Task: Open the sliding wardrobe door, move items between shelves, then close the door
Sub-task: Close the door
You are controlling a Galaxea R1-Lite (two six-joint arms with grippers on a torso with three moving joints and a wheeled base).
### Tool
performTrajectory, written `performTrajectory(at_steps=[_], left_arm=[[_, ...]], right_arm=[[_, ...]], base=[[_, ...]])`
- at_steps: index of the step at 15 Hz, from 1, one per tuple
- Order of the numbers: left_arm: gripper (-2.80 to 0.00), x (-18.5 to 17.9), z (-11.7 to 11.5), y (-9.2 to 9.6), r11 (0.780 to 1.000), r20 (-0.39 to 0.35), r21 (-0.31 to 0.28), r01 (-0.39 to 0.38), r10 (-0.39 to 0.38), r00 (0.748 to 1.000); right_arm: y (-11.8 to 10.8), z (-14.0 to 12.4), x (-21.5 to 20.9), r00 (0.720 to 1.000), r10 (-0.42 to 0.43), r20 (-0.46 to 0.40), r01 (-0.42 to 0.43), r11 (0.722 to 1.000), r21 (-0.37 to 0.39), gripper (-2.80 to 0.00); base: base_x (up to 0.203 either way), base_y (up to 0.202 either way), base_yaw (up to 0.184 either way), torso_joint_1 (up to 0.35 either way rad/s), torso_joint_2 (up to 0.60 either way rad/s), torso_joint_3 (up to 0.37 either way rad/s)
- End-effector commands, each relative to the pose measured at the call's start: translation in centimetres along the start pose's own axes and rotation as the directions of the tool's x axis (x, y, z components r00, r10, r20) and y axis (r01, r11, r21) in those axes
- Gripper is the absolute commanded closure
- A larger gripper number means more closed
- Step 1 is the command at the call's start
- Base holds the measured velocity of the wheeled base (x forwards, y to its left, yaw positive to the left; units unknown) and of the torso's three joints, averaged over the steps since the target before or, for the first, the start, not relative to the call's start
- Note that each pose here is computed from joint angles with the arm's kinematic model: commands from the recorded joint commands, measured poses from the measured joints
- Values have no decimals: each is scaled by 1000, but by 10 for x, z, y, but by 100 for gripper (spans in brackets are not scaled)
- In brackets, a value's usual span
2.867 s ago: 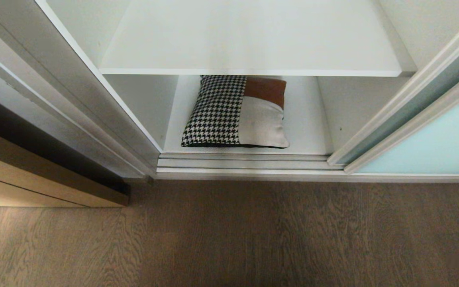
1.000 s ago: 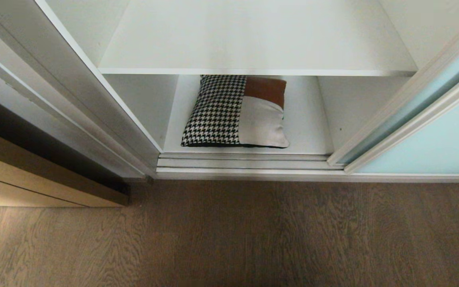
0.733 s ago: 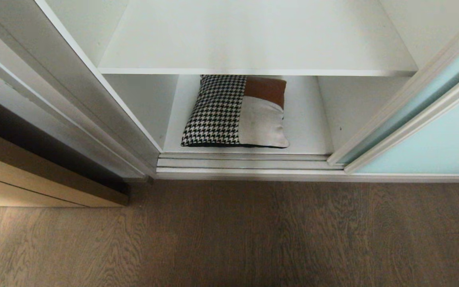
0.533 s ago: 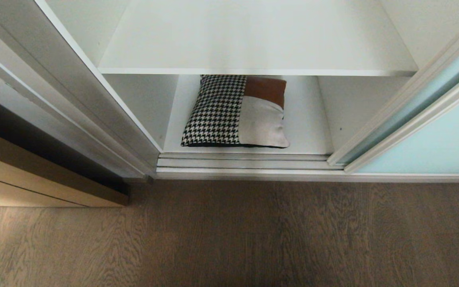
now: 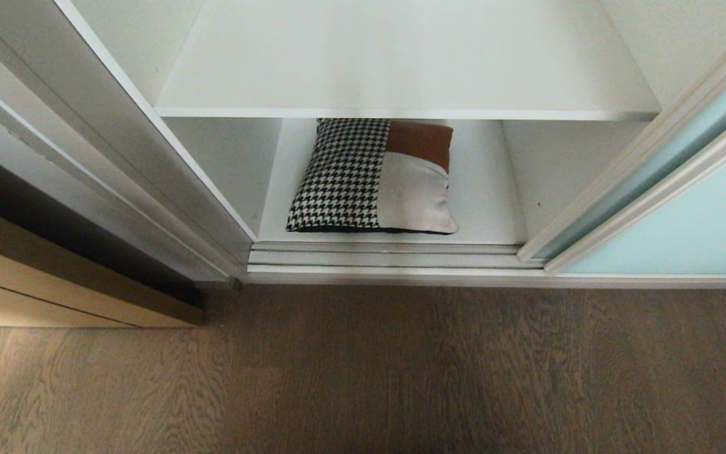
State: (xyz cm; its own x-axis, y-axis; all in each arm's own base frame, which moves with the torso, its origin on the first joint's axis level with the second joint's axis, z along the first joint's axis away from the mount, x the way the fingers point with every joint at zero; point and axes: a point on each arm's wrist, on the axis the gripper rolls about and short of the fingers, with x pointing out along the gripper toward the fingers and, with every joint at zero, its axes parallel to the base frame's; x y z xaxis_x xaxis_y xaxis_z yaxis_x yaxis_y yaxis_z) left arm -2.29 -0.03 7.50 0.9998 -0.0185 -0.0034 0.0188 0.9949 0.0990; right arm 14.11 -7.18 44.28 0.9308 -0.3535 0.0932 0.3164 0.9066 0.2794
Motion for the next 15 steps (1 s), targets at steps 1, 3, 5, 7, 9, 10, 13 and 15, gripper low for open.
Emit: performTrajectory(at_steps=[1,3,5,7,9,10,13,15], left_arm=[[0,0,0,0,1000,-3,0,0,0,1000],[0,0,0,0,1000,-3,0,0,0,1000],[0,0,0,0,1000,-3,0,0,0,1000],[0,0,0,0,1000,-3,0,0,0,1000],[0,0,0,0,1000,-3,0,0,0,1000],[0,0,0,0,1000,-3,0,0,0,1000],[0,0,0,0,1000,-3,0,0,0,1000],[0,0,0,0,1000,-3,0,0,0,1000]], right_arm=[[2,1,-4,1000,13,5,-13,1000,1,0],[5,2,-11,1000,29,6,-29,1000,1,0],[8,3,-23,997,77,5,-77,997,13,0],[9,-1,-26,994,109,-13,-109,994,19,0],[13,-1,-29,989,146,-17,-146,989,21,0],[16,-1,-31,986,164,-14,-163,986,19,0],[22,-3,-33,976,215,-24,-214,976,27,0],[23,-2,-47,975,222,-17,-221,975,29,0]], base=[[0,0,0,0,0,0],[0,0,0,0,0,0],[0,0,0,0,0,0],[0,0,0,0,0,0],[0,0,0,0,0,0],[0,0,0,0,0,0],[0,0,0,0,0,0],[0,0,0,0,0,0]])
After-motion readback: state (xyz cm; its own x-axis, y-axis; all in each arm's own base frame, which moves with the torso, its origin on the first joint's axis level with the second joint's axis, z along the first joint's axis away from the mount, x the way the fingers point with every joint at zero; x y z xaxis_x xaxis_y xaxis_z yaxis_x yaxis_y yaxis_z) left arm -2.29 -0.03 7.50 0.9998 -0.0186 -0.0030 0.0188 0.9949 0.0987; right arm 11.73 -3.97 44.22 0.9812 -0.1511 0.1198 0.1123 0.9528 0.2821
